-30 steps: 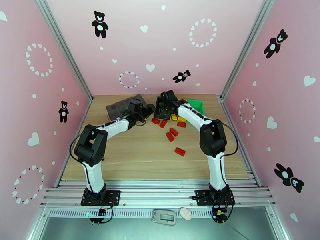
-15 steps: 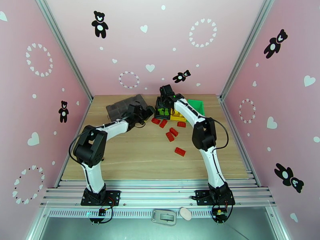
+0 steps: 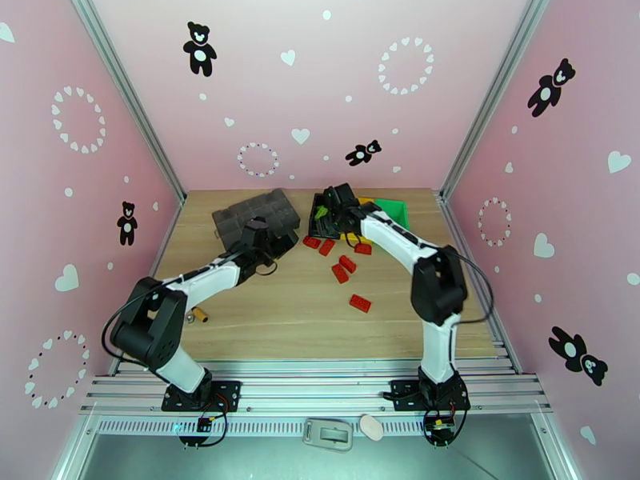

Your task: Sort the legos into containers by color

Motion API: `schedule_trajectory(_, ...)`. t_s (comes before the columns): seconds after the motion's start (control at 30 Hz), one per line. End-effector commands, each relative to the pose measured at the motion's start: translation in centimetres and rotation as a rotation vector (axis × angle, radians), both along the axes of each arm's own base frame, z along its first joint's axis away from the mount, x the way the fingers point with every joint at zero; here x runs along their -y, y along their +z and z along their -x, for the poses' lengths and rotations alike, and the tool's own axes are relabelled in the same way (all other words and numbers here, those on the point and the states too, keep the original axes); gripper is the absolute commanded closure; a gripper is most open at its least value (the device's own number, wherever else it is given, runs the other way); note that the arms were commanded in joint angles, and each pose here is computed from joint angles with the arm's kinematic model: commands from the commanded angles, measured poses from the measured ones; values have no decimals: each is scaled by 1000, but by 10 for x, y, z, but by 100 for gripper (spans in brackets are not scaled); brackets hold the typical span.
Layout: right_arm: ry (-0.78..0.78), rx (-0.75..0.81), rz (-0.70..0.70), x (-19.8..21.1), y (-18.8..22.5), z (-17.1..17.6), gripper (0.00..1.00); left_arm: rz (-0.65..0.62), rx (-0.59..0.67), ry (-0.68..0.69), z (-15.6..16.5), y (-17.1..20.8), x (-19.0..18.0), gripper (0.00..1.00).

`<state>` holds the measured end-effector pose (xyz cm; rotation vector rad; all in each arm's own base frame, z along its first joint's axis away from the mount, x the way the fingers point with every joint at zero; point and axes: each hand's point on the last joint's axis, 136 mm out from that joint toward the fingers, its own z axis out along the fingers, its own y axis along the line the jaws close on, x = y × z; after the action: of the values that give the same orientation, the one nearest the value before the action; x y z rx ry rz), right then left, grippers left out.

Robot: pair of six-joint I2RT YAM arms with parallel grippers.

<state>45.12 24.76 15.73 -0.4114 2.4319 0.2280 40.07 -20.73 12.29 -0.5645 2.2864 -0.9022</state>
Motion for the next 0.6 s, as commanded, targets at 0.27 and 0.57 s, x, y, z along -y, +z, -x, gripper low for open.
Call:
schedule_trajectory(0.27, -33, -63, -7, 47, -33, 83, 26, -129, -4, -88, 41, -12, 7, 8)
schedule_trajectory(0.57, -121, -150, 28, 89, -72, 140, 17, -150, -31, -155, 67, -36, 29, 5)
